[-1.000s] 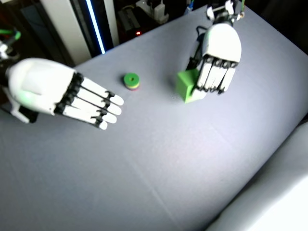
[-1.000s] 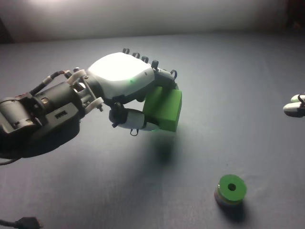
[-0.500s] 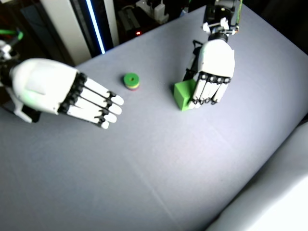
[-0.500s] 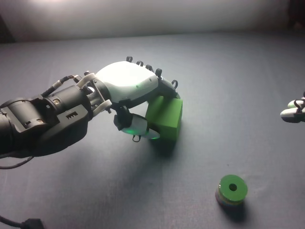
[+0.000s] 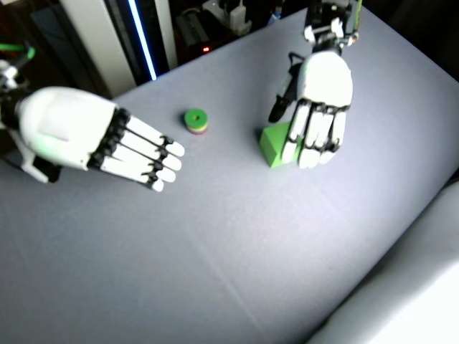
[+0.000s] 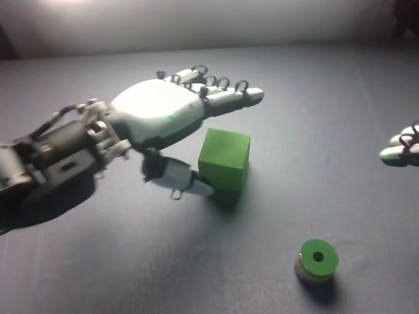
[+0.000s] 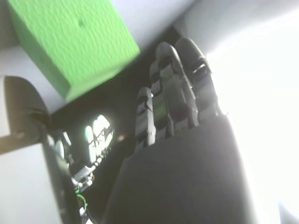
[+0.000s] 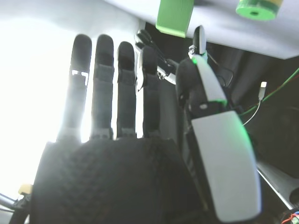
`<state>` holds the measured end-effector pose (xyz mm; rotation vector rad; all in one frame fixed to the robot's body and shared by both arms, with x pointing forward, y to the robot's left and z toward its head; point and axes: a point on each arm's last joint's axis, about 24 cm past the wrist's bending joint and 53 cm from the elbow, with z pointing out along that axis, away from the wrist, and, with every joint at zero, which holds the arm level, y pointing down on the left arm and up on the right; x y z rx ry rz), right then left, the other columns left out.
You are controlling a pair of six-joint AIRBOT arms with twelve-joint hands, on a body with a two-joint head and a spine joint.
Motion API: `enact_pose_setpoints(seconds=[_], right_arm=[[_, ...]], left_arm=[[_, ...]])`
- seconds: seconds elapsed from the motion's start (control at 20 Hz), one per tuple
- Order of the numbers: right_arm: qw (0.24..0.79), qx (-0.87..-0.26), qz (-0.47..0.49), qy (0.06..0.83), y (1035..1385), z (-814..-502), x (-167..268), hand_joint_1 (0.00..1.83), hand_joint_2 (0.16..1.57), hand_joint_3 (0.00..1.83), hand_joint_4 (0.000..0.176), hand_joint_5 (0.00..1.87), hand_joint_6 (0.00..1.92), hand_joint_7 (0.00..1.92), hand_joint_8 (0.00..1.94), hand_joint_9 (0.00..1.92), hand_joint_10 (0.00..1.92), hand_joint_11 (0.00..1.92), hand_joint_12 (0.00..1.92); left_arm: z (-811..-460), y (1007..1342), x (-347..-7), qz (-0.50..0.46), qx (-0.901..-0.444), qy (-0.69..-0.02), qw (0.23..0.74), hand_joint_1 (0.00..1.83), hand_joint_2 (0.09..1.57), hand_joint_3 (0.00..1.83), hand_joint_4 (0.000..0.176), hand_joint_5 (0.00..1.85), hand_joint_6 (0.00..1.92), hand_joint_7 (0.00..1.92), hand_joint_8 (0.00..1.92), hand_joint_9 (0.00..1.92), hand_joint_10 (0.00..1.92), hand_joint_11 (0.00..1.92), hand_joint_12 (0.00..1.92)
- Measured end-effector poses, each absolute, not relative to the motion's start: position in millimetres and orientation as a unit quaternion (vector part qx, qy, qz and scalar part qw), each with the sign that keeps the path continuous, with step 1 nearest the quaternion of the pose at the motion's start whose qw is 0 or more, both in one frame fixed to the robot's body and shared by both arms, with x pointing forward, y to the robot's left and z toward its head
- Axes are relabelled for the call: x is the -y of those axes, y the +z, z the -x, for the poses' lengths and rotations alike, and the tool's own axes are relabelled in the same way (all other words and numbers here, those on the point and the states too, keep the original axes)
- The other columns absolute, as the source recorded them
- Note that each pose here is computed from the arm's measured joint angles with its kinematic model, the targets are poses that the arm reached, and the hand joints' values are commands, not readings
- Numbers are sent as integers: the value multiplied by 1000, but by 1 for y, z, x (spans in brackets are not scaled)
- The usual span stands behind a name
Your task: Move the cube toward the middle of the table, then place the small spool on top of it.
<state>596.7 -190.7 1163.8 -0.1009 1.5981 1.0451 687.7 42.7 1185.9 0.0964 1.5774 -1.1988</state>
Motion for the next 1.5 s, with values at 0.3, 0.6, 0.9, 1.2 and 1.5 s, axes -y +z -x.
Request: enact_pose_setpoints(seconds=[0.3, 0.6, 0.9, 1.2, 1.5], right_arm=[[528, -673, 134, 500, 1171, -572, 133, 824, 1187, 0, 54, 428, 1, 468, 7, 625, 9, 307, 875], [476, -692, 209, 501, 1150, -563, 88, 965, 1018, 0, 94, 441, 5, 450, 5, 560, 6, 305, 718], [437, -717, 244, 485, 1123, -572, 62, 1019, 994, 1, 95, 430, 5, 424, 6, 507, 11, 220, 745], [430, -721, 263, 475, 1114, -572, 51, 1063, 992, 1, 63, 534, 1, 556, 6, 650, 27, 233, 1036], [432, -726, 262, 468, 1112, -576, 52, 1140, 994, 0, 0, 678, 1, 434, 769, 317, 1471, 361, 1757]], left_arm=[[-640, 1189, -125, -5, -649, -503, 571, 714, 941, 5, 174, 85, 4, 86, 0, 63, 0, 8, 406], [-599, 1178, -186, 22, -666, -453, 592, 819, 991, 0, 124, 145, 6, 128, 2, 92, 2, 0, 397], [-580, 1177, -214, 58, -657, -444, 606, 791, 1021, 0, 172, 99, 1, 125, 0, 101, 1, 0, 367], [-579, 1180, -246, 93, -647, -417, 632, 876, 1008, 0, 90, 148, 10, 157, 8, 127, 6, 0, 300], [-573, 1181, -239, 87, -646, -429, 626, 905, 1010, 0, 90, 163, 0, 188, 2, 156, 4, 0, 379]])
